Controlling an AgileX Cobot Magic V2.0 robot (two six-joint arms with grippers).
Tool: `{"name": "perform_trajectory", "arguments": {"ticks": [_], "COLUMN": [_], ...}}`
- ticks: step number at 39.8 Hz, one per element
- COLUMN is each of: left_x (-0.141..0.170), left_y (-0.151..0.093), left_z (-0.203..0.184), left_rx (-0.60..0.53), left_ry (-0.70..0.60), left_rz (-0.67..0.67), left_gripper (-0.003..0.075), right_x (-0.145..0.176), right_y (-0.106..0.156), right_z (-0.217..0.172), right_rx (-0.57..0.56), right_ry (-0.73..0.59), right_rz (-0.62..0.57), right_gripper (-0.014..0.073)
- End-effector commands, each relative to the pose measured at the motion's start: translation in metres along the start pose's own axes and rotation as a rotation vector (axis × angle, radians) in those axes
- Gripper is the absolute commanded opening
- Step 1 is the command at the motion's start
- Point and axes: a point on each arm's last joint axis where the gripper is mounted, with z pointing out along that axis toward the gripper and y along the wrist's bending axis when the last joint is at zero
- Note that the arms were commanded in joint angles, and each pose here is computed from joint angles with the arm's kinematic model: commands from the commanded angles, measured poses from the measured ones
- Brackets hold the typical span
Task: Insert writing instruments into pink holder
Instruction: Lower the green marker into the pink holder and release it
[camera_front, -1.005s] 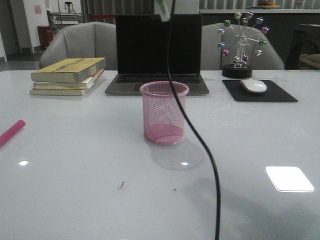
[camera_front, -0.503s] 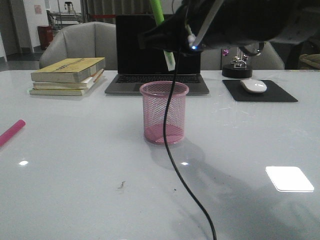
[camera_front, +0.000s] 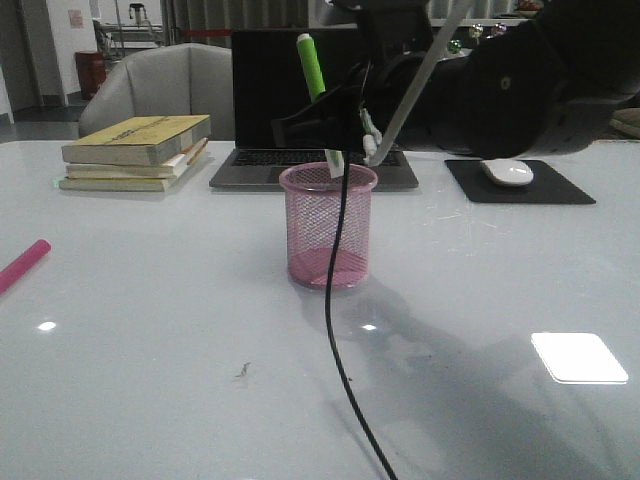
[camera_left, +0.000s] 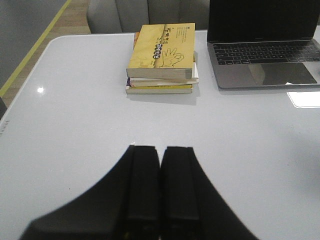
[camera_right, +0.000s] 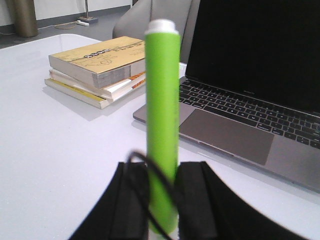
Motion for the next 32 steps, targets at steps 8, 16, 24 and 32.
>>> {"name": "perform_trajectory", "arguments": {"ticks": [8, 16, 24, 32], "left_x": [-0.019, -0.019, -0.019, -0.019], "left_y": [0.001, 0.001, 0.001, 0.001], "left_z": [-0.005, -0.005, -0.005, -0.005], "left_rx": [-0.010, -0.010, -0.010, -0.010], "left_ry": [-0.120, -0.120, -0.120, -0.120], "left_rz": [-0.012, -0.012, -0.012, -0.012], "left_gripper": [0.0092, 0.0092, 0.0092, 0.0092], "right_x": [-0.024, -0.022, -0.036, -0.072], "right_y": [0.000, 0.001, -0.002, -0.028], "right_z": [0.000, 0.001, -0.004, -0.026], "right_rx": [-0.012, -0.013, -0.005, 0.061], "right_ry": [-0.138, -0.129, -0.138, -0.058], "right_rz": [-0.026, -0.026, -0.091, -0.063], "right_gripper": [0.0323, 0.0352, 0.0352, 0.0352]}}
